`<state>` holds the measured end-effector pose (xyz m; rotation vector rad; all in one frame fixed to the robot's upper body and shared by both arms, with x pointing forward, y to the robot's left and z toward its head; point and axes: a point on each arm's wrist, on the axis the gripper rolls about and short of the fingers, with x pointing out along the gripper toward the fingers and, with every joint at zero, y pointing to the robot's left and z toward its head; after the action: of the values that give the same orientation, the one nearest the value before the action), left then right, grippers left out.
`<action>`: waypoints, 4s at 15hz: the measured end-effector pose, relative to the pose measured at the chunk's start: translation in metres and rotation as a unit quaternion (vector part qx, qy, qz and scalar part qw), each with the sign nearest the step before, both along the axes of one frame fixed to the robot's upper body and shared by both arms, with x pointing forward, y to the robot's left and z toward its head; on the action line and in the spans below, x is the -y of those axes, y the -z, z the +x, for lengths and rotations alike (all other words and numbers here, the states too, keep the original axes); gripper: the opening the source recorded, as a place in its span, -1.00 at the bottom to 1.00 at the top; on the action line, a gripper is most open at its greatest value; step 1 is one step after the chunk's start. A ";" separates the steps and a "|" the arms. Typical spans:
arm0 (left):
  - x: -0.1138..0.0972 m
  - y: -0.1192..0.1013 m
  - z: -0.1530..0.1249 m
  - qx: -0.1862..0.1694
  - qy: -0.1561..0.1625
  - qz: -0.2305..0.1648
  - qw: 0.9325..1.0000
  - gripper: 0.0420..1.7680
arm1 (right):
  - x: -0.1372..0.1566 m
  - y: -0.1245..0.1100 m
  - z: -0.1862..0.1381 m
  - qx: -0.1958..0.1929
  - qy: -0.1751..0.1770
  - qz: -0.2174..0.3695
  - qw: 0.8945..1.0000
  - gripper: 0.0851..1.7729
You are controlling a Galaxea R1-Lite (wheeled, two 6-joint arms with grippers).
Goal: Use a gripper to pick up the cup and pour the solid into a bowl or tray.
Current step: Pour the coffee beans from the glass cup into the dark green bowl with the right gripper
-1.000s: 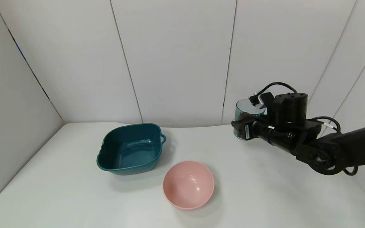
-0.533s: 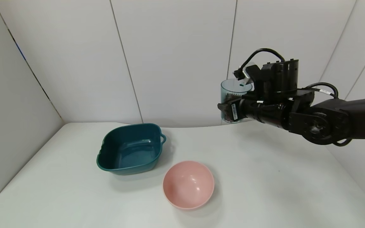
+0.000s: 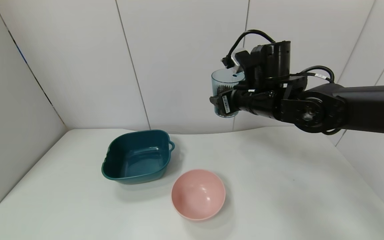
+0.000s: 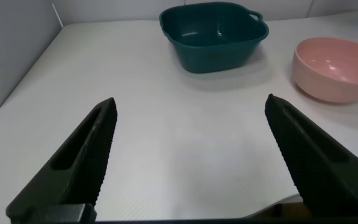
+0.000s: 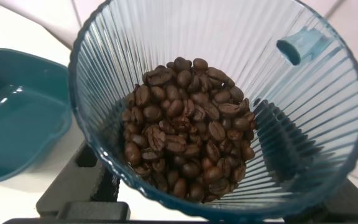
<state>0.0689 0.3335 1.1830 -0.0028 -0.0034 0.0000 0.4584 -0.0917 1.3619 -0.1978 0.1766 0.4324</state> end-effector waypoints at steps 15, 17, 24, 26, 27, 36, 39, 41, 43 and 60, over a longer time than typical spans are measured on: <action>0.000 0.000 0.000 0.000 0.000 0.000 1.000 0.94 | -0.119 0.064 -0.021 0.067 -0.086 -0.186 0.977 0.52; 0.000 0.000 0.000 0.000 0.000 0.000 1.000 0.94 | -0.127 0.077 -0.021 0.079 -0.079 -0.226 0.968 0.52; 0.000 0.000 0.000 0.000 0.000 0.000 1.000 0.94 | -0.142 0.103 -0.026 0.111 -0.060 -0.372 0.919 0.52; 0.000 0.000 0.000 0.000 0.000 0.000 1.000 0.94 | -0.146 0.105 -0.027 0.132 -0.056 -0.406 0.903 0.51; 0.000 0.000 0.000 0.000 0.000 0.000 1.000 0.94 | -0.148 0.106 -0.027 0.145 -0.052 -0.425 0.892 0.51; 0.000 0.000 0.000 0.000 0.000 0.000 1.000 0.94 | -0.158 0.127 -0.021 0.200 -0.031 -0.523 0.828 0.51; 0.000 0.000 0.000 0.000 0.000 0.000 1.000 0.94 | -0.161 0.134 -0.022 0.196 -0.027 -0.539 0.819 0.51; 0.000 0.000 0.000 0.000 0.000 0.000 1.000 0.94 | -0.165 0.137 -0.026 0.200 -0.033 -0.551 0.810 0.51; 0.000 0.000 0.000 0.000 0.000 0.000 1.000 0.94 | -0.168 0.136 -0.027 0.211 -0.026 -0.567 0.796 0.51; 0.000 0.000 0.000 0.000 0.000 0.000 1.000 0.94 | -0.181 0.150 -0.033 0.246 -0.009 -0.652 0.717 0.51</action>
<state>0.0689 0.3335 1.1831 -0.0023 -0.0038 0.0000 0.4253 0.0893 1.2114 -1.7147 -0.0845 0.1845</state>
